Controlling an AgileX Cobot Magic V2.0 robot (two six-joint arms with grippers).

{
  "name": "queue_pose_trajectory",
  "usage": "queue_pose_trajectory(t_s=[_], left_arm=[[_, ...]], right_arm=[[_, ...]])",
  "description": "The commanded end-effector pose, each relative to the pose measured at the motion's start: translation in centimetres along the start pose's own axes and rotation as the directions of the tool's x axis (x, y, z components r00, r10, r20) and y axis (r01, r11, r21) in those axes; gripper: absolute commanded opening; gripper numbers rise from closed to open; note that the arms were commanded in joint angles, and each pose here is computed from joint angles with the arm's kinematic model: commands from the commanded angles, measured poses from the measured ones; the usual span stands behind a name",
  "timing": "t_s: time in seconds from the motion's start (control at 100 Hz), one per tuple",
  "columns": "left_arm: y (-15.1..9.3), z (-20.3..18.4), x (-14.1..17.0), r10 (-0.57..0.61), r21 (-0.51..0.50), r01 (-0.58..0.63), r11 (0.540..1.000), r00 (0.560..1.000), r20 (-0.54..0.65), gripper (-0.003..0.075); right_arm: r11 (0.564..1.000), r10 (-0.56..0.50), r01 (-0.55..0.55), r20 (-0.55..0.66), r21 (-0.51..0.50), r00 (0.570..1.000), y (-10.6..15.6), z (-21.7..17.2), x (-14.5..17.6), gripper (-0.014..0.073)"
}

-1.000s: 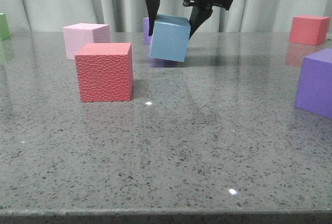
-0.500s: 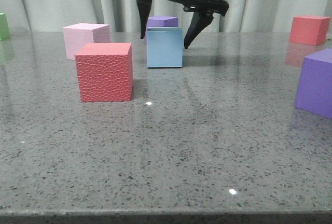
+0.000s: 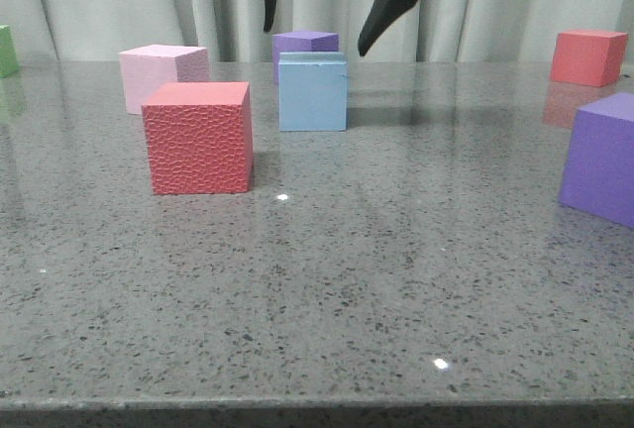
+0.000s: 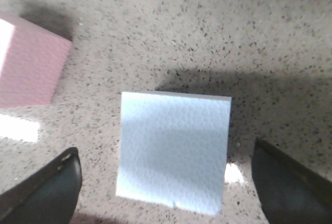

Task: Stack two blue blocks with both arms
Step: 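Set the light blue cube down, open the right gripper, withdraw, then lower the left gripper onto the other light blue cube and grasp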

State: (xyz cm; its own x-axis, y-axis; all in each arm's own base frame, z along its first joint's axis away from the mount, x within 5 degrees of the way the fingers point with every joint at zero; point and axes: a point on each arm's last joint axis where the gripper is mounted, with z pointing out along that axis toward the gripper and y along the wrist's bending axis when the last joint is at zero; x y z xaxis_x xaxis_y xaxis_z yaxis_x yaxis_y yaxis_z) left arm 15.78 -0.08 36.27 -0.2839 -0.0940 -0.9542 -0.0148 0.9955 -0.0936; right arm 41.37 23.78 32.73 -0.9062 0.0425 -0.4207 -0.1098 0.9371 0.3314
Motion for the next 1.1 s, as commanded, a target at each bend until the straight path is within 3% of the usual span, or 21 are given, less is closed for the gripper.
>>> queue_pose_trajectory(t_s=[0.0, 0.19, 0.48, 0.88, 1.09], left_arm=[[0.2, 0.3, -1.7, -0.013, -0.017, 0.014, 1.0, 0.999, 0.043, 0.0585], [1.6, 2.5, -3.4, -0.054, -0.099, 0.044, 0.994, 0.993, -0.101, 0.0585], [2.5, 7.8, -5.6, -0.081, -0.132, 0.044, 0.99, 0.952, -0.294, 0.0585], [4.1, 14.2, -5.2, -0.076, -0.164, 0.007, 0.986, 0.906, -0.417, 0.0585], [5.6, 16.2, -3.6, -0.115, -0.2, 0.014, 0.98, 0.858, -0.5, 0.0585]], right_arm=[[0.997, -0.05, 0.057, 0.127, -0.049, 0.991, 1.2, -5.7, -0.5, 0.0654], [0.992, -0.124, 0.128, 0.159, -0.013, 0.979, 2.6, -8.1, 0.6, 0.0654], [0.978, -0.2, 0.21, 0.275, -0.009, 0.941, 4.2, -12.4, 2.6, 0.0654], [0.967, -0.209, 0.25, 0.42, -0.046, 0.883, 0.3, -17.8, 8.6, 0.0654], [0.963, -0.203, 0.26, 0.46, -0.064, 0.865, -2.1, -19.9, 12.3, 0.0654]])
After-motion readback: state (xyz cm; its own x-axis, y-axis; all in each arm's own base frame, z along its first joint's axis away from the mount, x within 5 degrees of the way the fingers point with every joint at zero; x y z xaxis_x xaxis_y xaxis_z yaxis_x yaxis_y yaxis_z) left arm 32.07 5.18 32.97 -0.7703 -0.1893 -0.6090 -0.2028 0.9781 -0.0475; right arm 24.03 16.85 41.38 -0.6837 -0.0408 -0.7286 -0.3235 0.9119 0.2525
